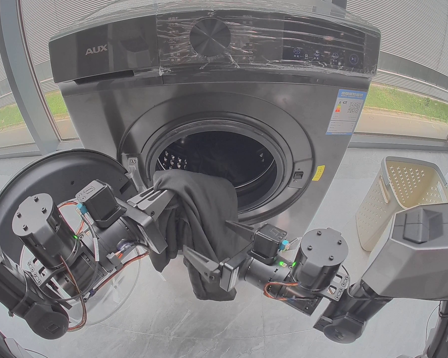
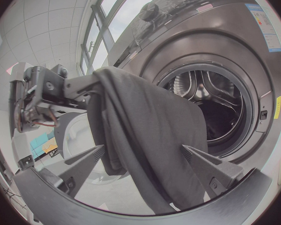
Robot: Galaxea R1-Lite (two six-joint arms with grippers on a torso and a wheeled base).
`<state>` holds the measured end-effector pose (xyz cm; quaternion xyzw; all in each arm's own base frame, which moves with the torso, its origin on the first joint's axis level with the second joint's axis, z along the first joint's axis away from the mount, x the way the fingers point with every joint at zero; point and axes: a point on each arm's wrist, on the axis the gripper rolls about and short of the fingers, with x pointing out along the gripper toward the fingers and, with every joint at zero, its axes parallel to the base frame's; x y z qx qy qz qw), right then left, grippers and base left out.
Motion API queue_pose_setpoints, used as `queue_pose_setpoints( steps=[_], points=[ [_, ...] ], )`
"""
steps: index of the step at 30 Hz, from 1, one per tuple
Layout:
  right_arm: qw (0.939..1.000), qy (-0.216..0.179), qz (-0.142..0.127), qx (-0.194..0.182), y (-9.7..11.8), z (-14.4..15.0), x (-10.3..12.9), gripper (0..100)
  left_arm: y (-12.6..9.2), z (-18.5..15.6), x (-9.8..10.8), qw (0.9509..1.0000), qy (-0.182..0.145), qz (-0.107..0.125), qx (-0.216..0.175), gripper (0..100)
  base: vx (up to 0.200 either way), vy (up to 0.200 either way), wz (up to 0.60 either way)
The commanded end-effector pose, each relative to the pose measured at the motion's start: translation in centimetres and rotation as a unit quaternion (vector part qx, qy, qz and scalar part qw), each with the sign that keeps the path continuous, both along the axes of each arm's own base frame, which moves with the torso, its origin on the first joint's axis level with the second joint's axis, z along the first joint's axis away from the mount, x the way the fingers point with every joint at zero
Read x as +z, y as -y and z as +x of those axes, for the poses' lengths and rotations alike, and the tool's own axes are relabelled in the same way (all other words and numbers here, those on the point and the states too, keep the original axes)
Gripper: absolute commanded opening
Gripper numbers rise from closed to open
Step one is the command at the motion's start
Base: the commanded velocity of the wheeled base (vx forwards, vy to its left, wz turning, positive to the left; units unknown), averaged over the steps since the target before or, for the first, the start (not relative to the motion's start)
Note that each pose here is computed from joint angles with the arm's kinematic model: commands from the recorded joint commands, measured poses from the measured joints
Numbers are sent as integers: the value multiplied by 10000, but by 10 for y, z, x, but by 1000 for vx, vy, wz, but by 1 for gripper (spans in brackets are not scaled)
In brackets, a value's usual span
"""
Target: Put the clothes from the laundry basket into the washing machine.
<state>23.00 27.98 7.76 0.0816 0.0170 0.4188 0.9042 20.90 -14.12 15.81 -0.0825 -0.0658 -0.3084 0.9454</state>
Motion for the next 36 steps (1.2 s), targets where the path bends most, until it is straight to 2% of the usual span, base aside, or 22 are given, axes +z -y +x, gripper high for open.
queue_pose_setpoints(
  steps=[1, 9, 10, 17, 22, 27, 28, 32, 36],
  points=[
    [9996, 21, -25, -282, -6, 26, -19, 100, 0, 0, 2, 10000, 29, -39, -10, 0, 0, 0, 0],
    [9969, 150, 167, -748, -13, 49, -21, 100, 5, -8, 4, 9996, -35, -189, -201, 0, 0, 0, 0],
    [9968, 158, 201, -755, -13, 49, -19, 0, 4, -8, 4, 9996, -41, -186, -186, 0, 0, 0, 0],
    [9964, 204, 295, -768, -11, 48, -10, 0, 3, -7, 3, 9997, -59, -171, -162, 0, 0, 0, 0],
    [9959, 252, 419, -757, -3, 38, 8, 0, 2, -6, 0, 9998, -114, -144, -117, 0, 0, 0, 0],
    [9969, 158, 308, -704, 12, 23, 14, 0, -3, -7, -4, 9997, -203, -70, -113, 0, 0, 0, 0],
    [9972, 129, 272, -689, 15, 19, 15, 0, -3, -9, -6, 9996, -230, -41, -134, 100, 0, 0, 0],
    [9973, 118, 252, -674, 23, 15, 19, 0, -6, -11, -10, 9991, -341, -6, -262, 100, 0, 0, 0],
    [9971, 135, 247, -713, 39, 19, 24, 0, -17, -13, -13, 9980, -511, -84, -353, 100, 0, 0, 0]
  ],
)
